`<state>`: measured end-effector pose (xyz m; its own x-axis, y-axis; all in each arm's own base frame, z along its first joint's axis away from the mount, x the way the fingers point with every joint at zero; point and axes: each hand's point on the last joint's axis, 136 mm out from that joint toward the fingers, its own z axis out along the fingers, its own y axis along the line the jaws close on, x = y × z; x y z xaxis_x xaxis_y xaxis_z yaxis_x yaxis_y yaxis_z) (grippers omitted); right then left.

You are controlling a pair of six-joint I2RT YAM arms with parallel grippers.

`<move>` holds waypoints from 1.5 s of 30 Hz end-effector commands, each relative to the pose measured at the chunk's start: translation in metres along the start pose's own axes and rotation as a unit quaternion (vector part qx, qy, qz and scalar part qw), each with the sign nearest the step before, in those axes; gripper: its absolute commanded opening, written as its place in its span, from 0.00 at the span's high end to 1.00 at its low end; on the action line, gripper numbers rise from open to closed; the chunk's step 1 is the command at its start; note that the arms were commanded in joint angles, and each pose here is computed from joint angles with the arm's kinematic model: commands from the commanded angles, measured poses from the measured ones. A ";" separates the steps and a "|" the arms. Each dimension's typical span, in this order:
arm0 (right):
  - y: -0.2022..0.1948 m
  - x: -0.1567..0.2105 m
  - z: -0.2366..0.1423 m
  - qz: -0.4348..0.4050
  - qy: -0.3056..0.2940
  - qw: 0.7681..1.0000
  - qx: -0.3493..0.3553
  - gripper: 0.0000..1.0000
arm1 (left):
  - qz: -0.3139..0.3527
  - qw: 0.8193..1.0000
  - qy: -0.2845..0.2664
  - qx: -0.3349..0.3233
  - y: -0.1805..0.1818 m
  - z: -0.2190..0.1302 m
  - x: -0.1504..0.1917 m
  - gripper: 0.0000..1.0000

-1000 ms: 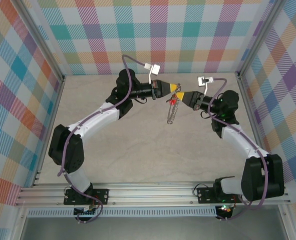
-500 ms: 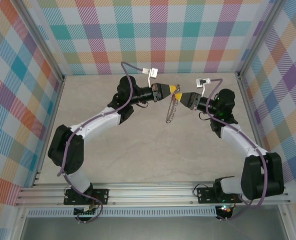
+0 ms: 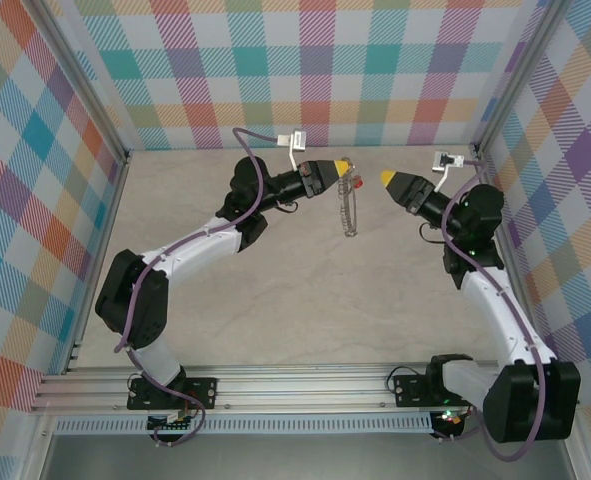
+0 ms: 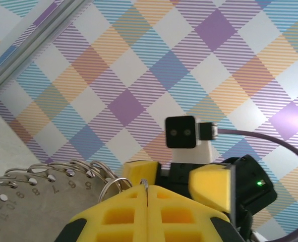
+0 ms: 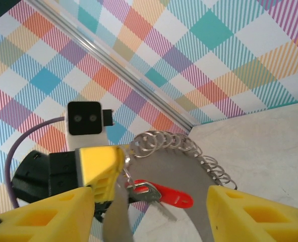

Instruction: Put the keys on the keyring

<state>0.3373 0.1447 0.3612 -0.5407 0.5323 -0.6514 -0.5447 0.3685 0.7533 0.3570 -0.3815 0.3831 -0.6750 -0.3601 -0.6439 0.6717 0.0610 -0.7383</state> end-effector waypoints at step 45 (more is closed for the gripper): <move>0.050 0.035 0.035 -0.012 0.037 0.993 -0.116 0.89 | 0.027 0.997 -0.021 0.075 -0.055 0.010 -0.013 1.00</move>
<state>0.3325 0.1940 0.3797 -0.5542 0.5272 -0.6442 -0.6417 0.2224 0.7340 0.3436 -0.3915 0.3936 -0.6858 -0.3499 -0.6381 0.6772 0.0142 -0.7356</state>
